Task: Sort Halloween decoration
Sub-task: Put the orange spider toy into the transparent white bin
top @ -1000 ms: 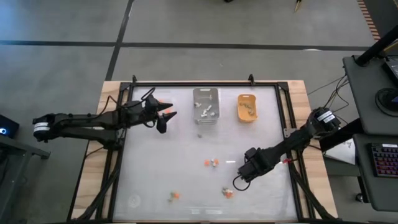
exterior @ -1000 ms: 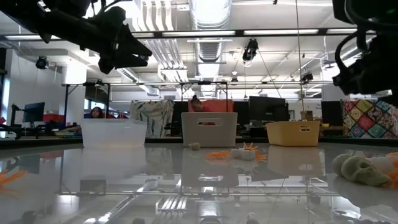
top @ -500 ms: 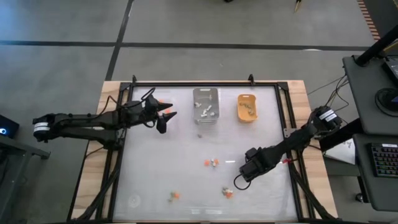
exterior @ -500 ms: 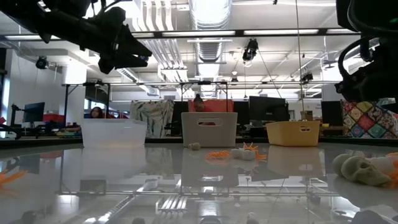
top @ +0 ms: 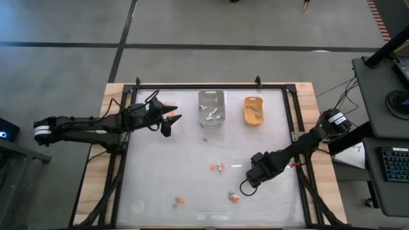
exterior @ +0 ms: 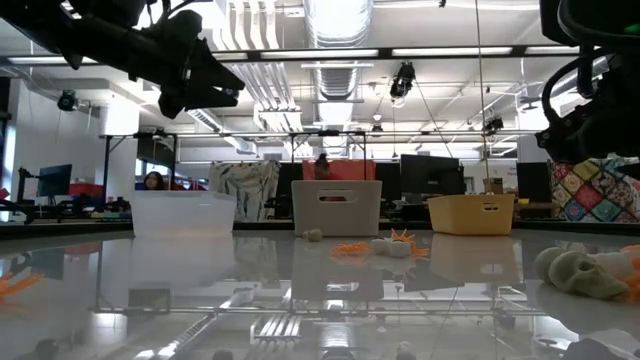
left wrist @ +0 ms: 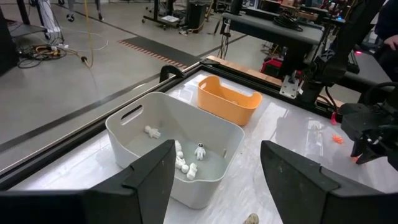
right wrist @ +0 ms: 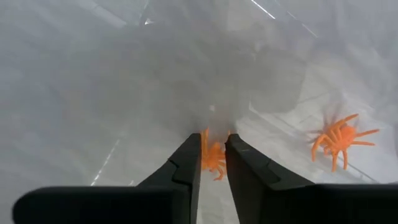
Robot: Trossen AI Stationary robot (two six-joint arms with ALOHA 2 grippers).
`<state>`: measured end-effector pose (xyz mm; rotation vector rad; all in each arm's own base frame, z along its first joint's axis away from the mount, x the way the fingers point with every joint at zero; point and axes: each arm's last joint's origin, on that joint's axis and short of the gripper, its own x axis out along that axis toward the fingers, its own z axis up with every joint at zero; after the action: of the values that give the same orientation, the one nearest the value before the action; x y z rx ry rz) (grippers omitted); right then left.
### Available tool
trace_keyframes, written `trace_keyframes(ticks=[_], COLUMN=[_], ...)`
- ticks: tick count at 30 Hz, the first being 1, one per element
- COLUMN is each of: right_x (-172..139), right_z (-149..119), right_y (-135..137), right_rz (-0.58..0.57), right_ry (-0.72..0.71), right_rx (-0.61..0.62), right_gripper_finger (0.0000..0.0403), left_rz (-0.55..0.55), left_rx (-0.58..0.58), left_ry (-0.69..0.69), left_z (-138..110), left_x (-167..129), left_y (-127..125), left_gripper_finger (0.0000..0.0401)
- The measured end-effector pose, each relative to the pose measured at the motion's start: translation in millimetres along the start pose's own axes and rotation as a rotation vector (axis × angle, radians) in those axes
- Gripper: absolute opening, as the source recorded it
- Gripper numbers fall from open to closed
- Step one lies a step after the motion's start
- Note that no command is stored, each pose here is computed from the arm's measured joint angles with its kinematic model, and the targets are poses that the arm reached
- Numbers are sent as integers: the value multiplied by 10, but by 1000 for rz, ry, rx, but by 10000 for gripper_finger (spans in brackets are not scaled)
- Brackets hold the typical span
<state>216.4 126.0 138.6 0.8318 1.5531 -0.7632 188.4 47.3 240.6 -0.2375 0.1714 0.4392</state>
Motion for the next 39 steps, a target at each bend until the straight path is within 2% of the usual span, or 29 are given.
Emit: trace_keyframes(ticks=[10,13,18,29,34,39], right_x=[-48,-95,-256,-675,-872,-1088], right_z=[-4,0,4,48,160,413], right_y=[-26,-62,-89,-144,-20,185], right_rz=[11,13,91,319,456,569], right_ry=[-16,-57,-155,-526,-761,-995], right_rx=[-12,-13,-17,-60,-160,-326], right_gripper_finger=[48,47,47,47,47,47], left_rz=[0,0,-5,-12,-19,-44], left_rx=[0,0,-5,-14,-29,-60], left_ry=[0,-2,-19,-46,-76,-142], left_z=[0,2,18,43,72,129], left_x=[0,0,0,3,3,-3], left_y=[0,-1,-4,-12,-19,-45], left_gripper_finger=[219,219,219,219,219,219])
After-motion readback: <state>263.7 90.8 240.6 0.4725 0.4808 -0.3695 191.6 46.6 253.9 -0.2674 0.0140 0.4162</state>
